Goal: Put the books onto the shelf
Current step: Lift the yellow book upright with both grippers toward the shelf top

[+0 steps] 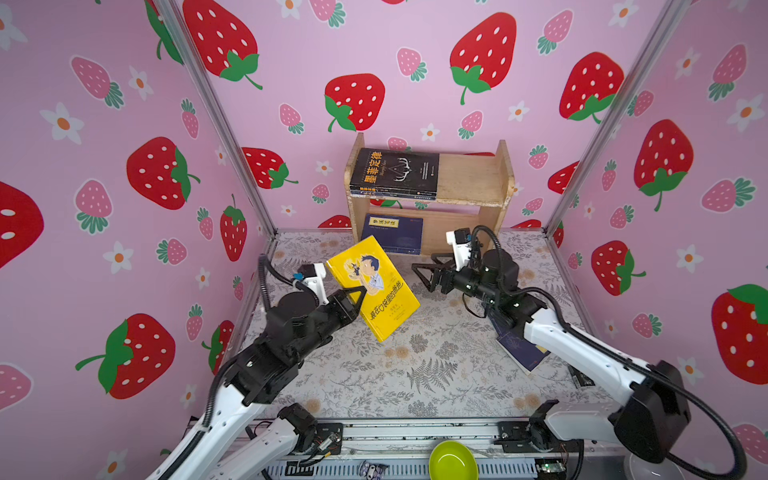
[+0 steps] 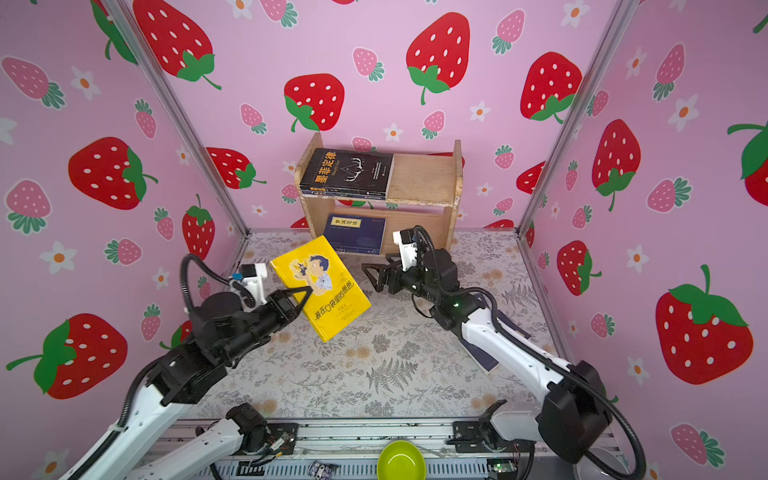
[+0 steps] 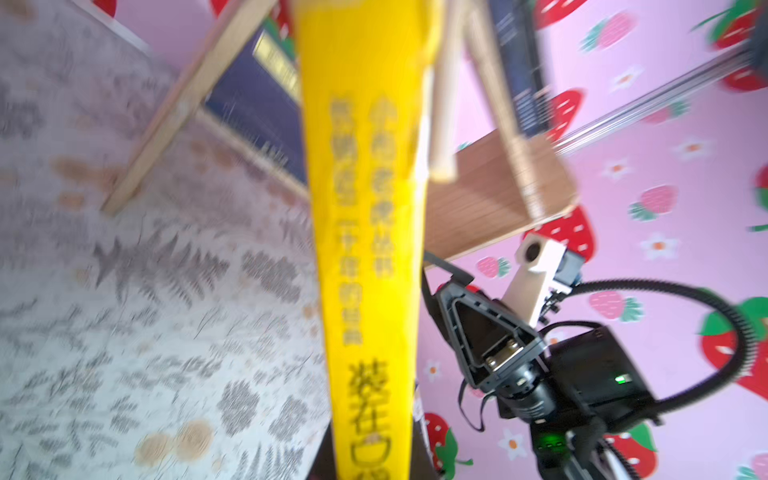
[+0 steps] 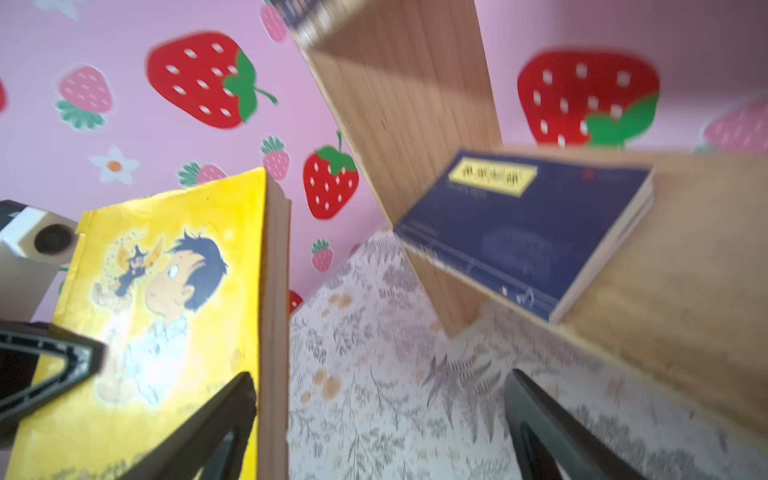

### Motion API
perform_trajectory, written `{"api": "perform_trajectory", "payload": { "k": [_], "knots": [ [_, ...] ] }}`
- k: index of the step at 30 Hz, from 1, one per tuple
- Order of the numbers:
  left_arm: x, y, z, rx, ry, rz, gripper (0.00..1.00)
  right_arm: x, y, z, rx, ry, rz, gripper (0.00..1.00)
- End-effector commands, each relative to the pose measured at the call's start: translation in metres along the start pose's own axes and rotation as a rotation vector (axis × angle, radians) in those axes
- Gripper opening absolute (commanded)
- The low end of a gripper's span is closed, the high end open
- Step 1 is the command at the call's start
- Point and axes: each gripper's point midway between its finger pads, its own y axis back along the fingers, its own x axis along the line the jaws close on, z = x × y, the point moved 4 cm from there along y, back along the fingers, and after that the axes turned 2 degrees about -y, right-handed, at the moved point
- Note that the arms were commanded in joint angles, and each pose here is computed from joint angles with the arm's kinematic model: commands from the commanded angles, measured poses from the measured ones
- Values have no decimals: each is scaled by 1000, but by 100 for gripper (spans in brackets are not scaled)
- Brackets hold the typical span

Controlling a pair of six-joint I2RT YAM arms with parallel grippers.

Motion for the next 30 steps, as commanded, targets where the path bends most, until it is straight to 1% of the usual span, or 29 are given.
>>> {"api": "perform_trajectory", "payload": {
  "k": [1, 4, 5, 6, 8, 10, 14, 15, 19, 20, 23, 25, 29, 30],
  "knots": [
    [-40, 33, 40, -99, -183, -53, 0, 10, 16, 40, -82, 160, -63, 95],
    [-84, 59, 79, -221, -306, -126, 0, 30, 34, 86, -203, 251, -66, 97],
    [-100, 68, 92, -272, -344, -169, 0, 38, 41, 101, -245, 279, -61, 100],
    [-115, 75, 104, -323, -372, -206, 0, 45, 48, 115, -285, 315, -59, 100],
    [-136, 80, 123, -401, -393, -246, 0, 51, 56, 139, -364, 357, -90, 100],
    [-155, 71, 138, -449, -406, -281, 0, 50, 59, 160, -431, 371, -148, 100],
    [-183, 31, 163, -516, -395, -328, 0, 52, 61, 196, -541, 387, -216, 100],
    [-185, 14, 167, -521, -383, -319, 0, 54, 61, 203, -568, 393, -223, 100],
    [-199, -24, 182, -621, -328, -393, 0, 47, 60, 218, -661, 355, -274, 100],
    [-200, -34, 187, -659, -298, -409, 0, 43, 58, 219, -678, 337, -290, 100],
    [-200, -66, 197, -720, -213, -438, 0, 34, 49, 222, -716, 314, -328, 100],
    [-195, -93, 200, -742, -152, -441, 0, 29, 43, 224, -730, 305, -354, 100],
    [-190, -125, 208, -781, -51, -483, 0, 13, 32, 227, -747, 267, -407, 100],
    [-186, -135, 207, -779, -31, -474, 0, 10, 29, 227, -749, 252, -406, 100]
  ]
}}
